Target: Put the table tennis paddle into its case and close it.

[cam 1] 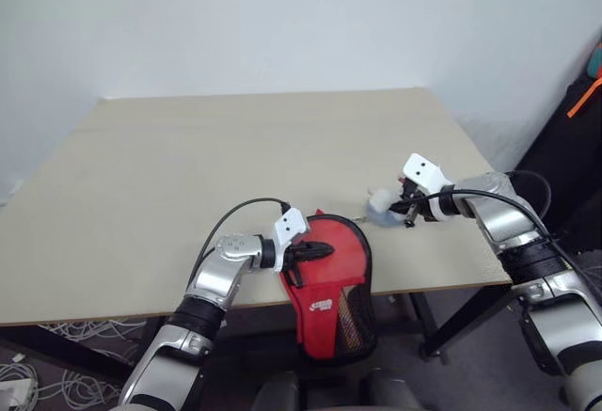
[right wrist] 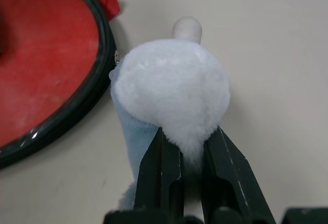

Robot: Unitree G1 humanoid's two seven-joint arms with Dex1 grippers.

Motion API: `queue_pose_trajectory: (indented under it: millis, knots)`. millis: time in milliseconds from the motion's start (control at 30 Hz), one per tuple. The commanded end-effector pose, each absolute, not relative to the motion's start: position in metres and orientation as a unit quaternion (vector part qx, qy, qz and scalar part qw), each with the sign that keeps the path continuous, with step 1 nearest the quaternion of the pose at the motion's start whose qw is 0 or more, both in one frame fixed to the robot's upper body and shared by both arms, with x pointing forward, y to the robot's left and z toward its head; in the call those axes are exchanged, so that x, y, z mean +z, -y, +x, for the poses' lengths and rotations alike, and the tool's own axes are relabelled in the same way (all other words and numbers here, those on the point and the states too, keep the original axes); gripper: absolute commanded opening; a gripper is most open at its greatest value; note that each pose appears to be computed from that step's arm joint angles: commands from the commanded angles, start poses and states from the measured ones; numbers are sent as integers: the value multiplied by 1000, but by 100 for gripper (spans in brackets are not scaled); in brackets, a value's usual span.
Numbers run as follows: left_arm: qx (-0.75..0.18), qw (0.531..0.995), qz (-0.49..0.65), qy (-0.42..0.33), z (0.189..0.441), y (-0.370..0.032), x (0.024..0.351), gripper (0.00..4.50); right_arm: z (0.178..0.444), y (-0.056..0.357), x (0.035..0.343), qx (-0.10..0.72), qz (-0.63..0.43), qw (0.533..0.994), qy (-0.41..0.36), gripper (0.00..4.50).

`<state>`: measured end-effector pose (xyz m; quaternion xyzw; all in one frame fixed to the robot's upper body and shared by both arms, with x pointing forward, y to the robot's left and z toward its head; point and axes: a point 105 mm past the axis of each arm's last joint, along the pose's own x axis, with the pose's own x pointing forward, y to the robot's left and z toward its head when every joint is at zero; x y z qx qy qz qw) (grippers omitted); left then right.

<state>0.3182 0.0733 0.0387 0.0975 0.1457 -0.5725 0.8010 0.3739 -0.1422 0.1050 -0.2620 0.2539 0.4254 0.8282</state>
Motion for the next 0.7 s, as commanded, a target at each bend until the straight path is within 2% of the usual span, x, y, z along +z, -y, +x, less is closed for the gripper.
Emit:
queue_pose_trajectory:
  millis: [33,700]
  knots:
    - [-570,797,101,-170,314,-76,23,0,371,146,127,427,-264,835,-224,5]
    - [-559,803,81,-193,309,-91,-1,0,343,158,129,443,-242,829,-241,5]
